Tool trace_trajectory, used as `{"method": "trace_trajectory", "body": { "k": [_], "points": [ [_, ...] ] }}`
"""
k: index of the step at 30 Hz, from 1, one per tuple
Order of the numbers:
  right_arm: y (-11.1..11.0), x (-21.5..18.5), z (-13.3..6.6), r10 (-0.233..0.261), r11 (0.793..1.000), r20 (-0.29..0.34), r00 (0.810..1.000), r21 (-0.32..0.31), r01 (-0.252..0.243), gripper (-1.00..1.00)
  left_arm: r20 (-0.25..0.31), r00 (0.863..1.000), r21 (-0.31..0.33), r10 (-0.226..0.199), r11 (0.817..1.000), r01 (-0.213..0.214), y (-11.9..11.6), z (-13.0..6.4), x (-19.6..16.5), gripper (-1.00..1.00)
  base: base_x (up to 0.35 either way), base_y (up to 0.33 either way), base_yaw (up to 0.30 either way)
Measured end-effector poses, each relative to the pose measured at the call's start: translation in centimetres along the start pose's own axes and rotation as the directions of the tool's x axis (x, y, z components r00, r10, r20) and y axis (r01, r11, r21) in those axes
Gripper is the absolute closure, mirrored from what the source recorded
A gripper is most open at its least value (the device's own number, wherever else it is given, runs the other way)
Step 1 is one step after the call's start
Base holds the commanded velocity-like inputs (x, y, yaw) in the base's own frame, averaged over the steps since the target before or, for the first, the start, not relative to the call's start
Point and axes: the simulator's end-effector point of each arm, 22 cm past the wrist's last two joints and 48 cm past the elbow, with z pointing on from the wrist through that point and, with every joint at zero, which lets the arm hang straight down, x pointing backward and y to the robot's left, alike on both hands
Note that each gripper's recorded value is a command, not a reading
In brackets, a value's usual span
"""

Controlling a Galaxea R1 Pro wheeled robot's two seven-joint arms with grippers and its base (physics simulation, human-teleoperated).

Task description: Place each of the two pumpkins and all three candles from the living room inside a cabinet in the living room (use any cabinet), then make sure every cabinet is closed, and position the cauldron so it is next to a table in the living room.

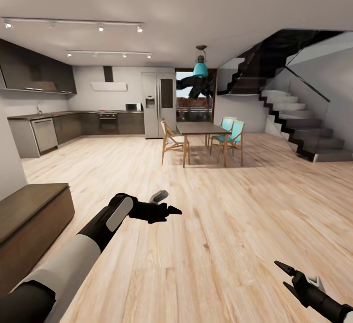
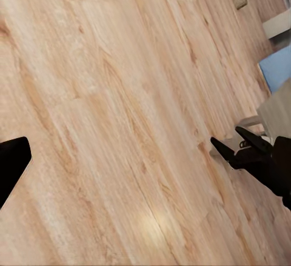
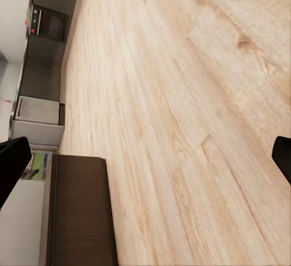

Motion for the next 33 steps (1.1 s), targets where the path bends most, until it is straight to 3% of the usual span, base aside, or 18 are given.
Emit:
{"method": "trace_trajectory", "body": {
  "k": [13,25,33],
  "points": [
    [0.0,0.1,0.0,0.006,1.0,-0.004,1.0,-0.001,-0.006,-1.0,-0.001,1.0,0.002,-0.005,1.0,0.005,0.1,0.0,0.1,-1.0,0.296,0.0,-0.234],
    [0.1,-0.1,-0.1,0.011,1.0,-0.002,1.0,-0.002,-0.011,-1.0,0.002,1.0,-0.014,0.0,1.0,0.0,0.7,-0.1,0.4,-1.0,0.031,0.0,-0.281],
    [-0.1,-0.9,-0.7,0.007,1.0,0.005,1.0,0.004,-0.007,-1.0,0.019,1.0,-0.032,-0.012,0.999,0.013,2.4,-0.4,0.8,-1.0,0.0,0.0,-0.276]
  ]
}}
